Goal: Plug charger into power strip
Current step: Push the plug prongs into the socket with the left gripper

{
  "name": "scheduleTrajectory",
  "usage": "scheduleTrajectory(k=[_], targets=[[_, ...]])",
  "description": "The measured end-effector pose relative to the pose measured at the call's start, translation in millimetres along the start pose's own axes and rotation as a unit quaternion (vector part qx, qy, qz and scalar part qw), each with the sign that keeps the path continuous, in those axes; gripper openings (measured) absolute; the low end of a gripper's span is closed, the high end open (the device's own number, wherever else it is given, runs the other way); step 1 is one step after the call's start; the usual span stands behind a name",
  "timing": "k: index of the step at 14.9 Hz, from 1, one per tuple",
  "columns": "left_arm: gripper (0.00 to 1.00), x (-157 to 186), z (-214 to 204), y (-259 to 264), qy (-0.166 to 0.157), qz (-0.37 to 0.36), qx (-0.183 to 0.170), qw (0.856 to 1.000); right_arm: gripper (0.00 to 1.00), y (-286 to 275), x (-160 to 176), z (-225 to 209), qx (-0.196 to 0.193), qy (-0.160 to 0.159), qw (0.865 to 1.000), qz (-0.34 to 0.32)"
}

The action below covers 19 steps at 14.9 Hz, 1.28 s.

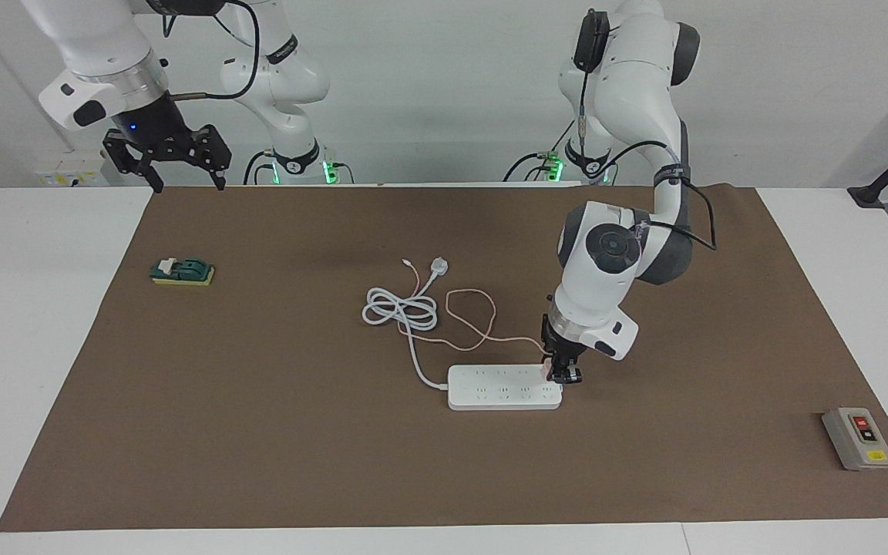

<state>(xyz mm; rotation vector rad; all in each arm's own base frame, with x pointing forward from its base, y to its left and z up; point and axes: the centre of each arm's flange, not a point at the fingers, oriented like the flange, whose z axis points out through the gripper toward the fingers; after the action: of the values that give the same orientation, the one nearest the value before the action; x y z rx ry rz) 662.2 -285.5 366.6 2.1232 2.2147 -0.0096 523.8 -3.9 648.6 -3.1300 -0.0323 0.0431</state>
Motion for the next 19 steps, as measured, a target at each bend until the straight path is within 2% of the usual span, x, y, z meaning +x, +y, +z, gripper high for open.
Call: scheduleTrajectory(k=[19], targets=[[0.31, -5.4, 11.7, -5.1, 0.012, 0.034, 0.005, 0.999, 1.00, 0.0, 0.0, 0.0, 0.000, 0.000, 1.000, 0.000]])
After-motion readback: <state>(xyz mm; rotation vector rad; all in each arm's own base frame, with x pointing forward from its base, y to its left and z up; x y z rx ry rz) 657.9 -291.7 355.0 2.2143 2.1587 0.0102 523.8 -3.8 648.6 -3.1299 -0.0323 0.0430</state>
